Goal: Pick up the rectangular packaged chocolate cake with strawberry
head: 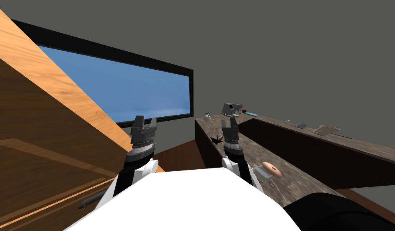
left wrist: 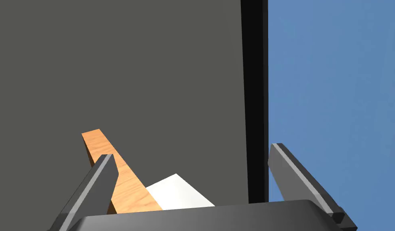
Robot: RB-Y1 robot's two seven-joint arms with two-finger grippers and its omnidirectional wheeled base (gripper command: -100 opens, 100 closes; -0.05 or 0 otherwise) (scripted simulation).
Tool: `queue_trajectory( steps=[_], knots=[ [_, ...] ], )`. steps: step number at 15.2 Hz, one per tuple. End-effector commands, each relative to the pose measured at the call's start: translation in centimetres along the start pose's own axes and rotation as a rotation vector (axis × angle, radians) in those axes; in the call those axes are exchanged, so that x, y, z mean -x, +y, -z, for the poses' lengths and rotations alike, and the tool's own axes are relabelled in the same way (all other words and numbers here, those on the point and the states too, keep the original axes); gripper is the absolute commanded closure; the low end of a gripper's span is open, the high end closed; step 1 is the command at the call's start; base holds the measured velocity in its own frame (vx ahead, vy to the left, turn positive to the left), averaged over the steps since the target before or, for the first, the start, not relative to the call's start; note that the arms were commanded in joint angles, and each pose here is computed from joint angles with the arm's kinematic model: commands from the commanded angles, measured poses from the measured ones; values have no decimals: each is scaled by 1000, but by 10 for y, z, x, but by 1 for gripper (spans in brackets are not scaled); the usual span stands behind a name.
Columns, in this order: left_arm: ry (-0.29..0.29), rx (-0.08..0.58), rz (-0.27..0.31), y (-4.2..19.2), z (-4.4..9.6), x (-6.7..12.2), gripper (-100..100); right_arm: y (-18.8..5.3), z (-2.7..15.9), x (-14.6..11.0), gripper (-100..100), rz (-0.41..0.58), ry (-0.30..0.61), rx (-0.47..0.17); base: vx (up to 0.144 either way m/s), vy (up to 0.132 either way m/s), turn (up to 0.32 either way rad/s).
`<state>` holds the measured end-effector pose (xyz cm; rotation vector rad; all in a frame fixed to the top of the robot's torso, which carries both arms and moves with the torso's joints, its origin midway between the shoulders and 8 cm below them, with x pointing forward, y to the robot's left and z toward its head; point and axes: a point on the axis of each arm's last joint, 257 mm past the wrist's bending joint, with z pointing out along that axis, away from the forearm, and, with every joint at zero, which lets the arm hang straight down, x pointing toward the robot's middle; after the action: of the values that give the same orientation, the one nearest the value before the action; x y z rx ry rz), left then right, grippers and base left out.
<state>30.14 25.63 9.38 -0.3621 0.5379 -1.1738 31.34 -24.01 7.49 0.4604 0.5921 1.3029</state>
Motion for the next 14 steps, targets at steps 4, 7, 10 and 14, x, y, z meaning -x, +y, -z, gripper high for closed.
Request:
queue_trajectory(
  steps=[4,7,10,14],
  knots=[
    [0,0,0,0,0,0,0,-15,12,-5,-100,76,88,-46,-8,30,54],
    [0,0,0,0,0,0,0,-31,26,-6,-100,153,165,-94,-9,43,54],
    [0,0,0,0,0,0,0,-40,35,-8,-100,203,227,-121,-4,40,61],
    [0,0,0,0,0,0,0,-61,56,-5,-100,309,327,-184,-6,39,58]
  ],
)
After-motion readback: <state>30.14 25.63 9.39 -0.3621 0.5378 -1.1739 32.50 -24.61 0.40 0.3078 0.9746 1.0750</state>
